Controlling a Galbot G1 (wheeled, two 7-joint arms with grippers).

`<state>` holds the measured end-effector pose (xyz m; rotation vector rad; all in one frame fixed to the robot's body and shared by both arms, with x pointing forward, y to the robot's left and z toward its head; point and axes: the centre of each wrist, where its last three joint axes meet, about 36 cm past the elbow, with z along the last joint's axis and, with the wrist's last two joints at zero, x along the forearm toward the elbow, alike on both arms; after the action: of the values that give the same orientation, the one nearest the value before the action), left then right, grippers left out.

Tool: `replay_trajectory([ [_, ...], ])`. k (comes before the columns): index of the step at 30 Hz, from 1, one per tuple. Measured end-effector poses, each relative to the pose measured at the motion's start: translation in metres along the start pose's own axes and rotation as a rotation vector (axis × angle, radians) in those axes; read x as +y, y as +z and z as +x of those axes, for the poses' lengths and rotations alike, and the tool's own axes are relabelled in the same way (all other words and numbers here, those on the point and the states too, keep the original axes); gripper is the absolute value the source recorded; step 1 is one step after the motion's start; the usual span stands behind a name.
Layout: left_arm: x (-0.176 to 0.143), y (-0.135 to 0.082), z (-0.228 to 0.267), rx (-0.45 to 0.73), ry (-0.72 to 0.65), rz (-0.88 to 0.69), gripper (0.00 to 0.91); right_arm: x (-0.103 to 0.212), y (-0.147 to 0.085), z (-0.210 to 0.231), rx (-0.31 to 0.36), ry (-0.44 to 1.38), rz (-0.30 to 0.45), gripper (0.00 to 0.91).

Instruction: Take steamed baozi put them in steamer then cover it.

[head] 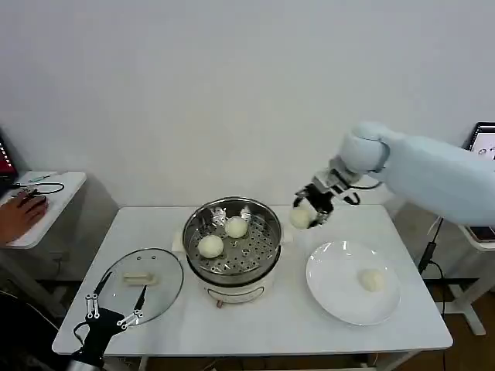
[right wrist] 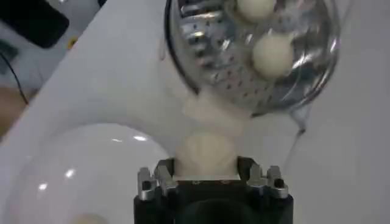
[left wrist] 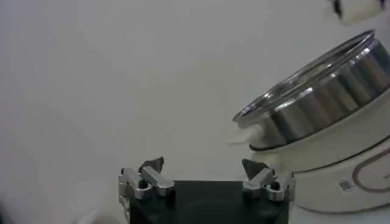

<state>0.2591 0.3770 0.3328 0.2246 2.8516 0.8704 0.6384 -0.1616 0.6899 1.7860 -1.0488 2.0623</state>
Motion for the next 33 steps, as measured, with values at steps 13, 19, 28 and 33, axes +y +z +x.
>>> replay_trajectory([
  [13, 0.002, 0.003, 0.006, 0.008, -0.013, 0.002, 0.907, -0.04, -0.083, -0.043, 0.018, -0.022, 0.391, 0.675],
  [19, 0.005, 0.002, 0.003, 0.001, -0.01, -0.004, 0.907, -0.039, -0.097, -0.062, 0.004, -0.037, 0.478, 0.675],
  [28, 0.007, 0.005, 0.001, 0.005, -0.01, -0.006, 0.907, -0.033, -0.119, -0.085, -0.022, -0.06, 0.59, 0.685],
  [33, 0.007, 0.007, 0.002, 0.011, -0.011, -0.004, 0.907, -0.031, -0.128, -0.094, -0.034, -0.07, 0.636, 0.685],
])
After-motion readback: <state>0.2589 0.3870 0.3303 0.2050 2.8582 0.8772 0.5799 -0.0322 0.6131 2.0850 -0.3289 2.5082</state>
